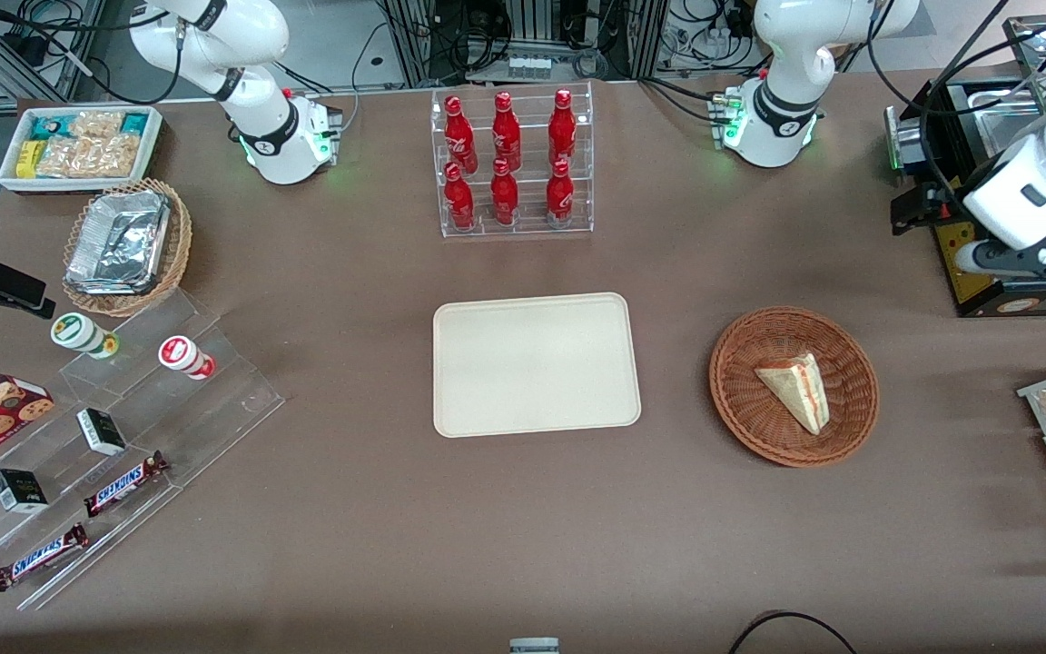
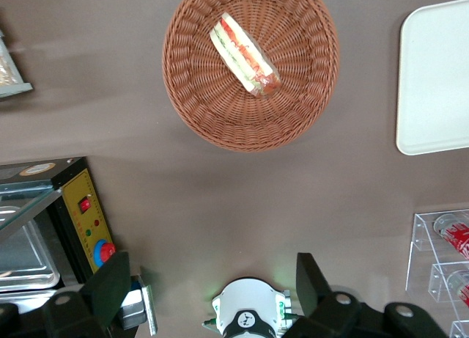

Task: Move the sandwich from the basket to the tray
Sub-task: 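Move the left gripper from rest over the wicker basket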

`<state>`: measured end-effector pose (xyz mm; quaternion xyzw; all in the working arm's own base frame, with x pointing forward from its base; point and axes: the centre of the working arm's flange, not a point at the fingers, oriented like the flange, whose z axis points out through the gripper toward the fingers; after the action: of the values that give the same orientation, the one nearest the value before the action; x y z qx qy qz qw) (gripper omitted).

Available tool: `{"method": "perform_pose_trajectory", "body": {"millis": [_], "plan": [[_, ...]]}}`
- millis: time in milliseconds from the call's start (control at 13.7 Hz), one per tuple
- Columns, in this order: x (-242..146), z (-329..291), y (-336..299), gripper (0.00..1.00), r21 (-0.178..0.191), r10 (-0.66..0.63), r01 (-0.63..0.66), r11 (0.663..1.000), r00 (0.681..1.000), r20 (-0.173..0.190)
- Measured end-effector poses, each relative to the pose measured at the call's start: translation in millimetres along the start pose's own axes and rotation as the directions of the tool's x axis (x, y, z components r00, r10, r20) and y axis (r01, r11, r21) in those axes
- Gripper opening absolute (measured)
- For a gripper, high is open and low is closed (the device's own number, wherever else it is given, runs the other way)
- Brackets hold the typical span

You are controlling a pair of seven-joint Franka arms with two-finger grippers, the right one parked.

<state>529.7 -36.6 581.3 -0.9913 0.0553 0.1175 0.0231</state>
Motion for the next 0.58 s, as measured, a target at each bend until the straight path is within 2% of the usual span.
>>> {"method": "perform_pose_trajectory", "body": {"millis": [292,438,584], "plan": [[31.1,73.4,2.8,1.00,-0.002,0.011,-0.011,1.000,1.000,-0.013],[39.9,110.8,4.5,1.00,-0.002,0.015,-0.015,1.000,0.999,-0.033],[45.6,148.3,5.9,1.00,-0.003,0.015,-0.015,1.000,0.998,-0.068]]}}
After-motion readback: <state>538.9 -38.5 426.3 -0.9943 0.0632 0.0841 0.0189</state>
